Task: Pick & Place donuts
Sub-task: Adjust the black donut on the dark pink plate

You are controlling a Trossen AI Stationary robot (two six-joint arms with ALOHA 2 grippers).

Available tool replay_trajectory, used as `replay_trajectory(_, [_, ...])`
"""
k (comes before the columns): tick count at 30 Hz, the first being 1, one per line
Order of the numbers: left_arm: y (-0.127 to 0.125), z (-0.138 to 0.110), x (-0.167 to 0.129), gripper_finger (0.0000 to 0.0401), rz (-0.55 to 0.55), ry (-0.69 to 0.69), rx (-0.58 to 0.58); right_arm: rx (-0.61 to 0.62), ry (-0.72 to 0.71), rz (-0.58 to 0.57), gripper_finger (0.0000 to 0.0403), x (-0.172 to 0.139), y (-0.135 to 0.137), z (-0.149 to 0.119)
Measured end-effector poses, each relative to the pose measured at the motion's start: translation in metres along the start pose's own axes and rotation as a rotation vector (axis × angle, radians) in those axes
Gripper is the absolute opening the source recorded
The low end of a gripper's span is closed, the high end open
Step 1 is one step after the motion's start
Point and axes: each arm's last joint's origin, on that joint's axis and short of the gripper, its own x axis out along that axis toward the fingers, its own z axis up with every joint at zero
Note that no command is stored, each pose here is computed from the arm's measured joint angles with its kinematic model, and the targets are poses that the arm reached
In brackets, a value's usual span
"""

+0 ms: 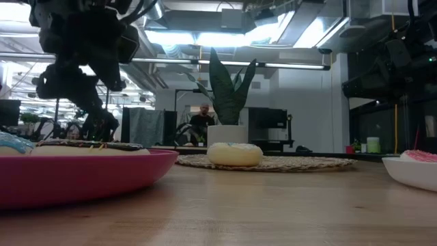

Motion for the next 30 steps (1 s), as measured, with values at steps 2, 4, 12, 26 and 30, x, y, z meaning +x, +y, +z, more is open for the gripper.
replay_trajectory(2, [0.000,-0.001,0.005,0.0235,0.008,0.011,0.002,0.001,0.000,0.000,0.0140,0.000,0.000,0.000])
replay_trajectory(4, [-0.001,-0.002,0.009,0.0235,0.001,0.020,0.011,0.000,0.000,0.000,0.0140,0.000,0.000,0.000])
replay_trajectory(12, [-0.013,-0.004,0.022,0.0235,-0.007,0.039,0.076,0.001,0.000,0.000,0.0140,0.000,0.000,0.000])
replay_trajectory(26, [-0.033,-0.008,0.050,0.0235,0.004,0.132,0.189,0.001,0.000,0.000,0.0140,0.000,0.000,0.000])
replay_trajectory(30, [-0.035,-0.011,0.056,0.0235,0.007,0.161,0.201,0.000,0.000,0.000,0.0140,0.000,0.000,0.000])
